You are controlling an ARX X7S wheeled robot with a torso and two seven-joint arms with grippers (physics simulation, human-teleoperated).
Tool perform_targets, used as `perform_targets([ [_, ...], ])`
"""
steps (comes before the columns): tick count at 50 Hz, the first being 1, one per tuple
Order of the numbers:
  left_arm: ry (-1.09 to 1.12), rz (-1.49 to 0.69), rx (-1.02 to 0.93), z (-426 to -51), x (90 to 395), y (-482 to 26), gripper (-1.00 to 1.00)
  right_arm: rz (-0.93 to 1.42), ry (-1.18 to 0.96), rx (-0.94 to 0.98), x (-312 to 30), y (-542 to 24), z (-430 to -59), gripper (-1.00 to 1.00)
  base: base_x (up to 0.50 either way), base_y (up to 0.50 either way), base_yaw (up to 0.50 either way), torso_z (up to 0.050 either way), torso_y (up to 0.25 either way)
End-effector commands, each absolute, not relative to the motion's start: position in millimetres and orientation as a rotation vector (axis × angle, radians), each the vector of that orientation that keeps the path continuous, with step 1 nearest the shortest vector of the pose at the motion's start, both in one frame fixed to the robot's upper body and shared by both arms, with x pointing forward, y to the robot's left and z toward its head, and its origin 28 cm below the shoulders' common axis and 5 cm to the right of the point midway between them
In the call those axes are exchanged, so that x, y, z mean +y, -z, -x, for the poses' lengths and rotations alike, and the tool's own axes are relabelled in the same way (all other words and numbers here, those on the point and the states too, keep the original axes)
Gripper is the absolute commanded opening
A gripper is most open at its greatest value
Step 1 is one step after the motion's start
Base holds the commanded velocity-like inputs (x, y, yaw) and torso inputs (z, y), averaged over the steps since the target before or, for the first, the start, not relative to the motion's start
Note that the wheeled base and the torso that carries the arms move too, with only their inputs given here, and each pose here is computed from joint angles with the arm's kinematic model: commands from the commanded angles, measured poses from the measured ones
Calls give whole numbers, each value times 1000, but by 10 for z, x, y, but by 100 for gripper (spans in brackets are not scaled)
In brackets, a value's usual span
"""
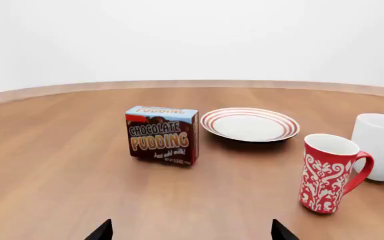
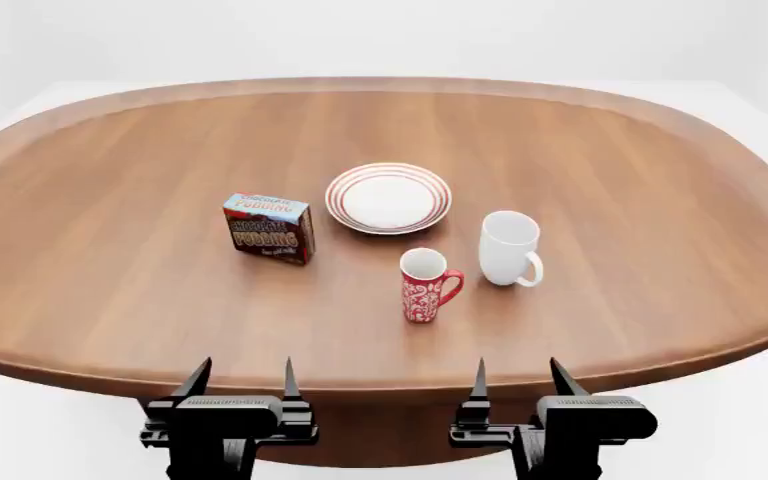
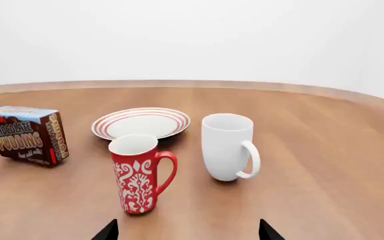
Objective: Put the chocolate pudding to the right of the plate.
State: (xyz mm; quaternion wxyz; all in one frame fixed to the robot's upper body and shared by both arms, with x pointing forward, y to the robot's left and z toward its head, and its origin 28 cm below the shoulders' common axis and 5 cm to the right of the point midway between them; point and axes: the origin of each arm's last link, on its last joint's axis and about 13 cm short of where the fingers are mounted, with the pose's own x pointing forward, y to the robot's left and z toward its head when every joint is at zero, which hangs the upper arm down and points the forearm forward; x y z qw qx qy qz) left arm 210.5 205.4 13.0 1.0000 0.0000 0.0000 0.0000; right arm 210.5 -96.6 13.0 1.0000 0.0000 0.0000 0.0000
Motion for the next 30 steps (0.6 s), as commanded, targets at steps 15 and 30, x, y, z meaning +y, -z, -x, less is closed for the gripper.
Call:
perform_targets([
  [15, -4, -8, 8, -2100, 2063, -94, 100, 18, 27, 30, -947, -105, -2124, 100, 0, 72, 0, 0, 0],
  [30, -12, -26, 0, -2109, 2077, -87, 100, -15, -16, 54, -918, -87, -2132, 100, 0, 467, 0, 0, 0],
])
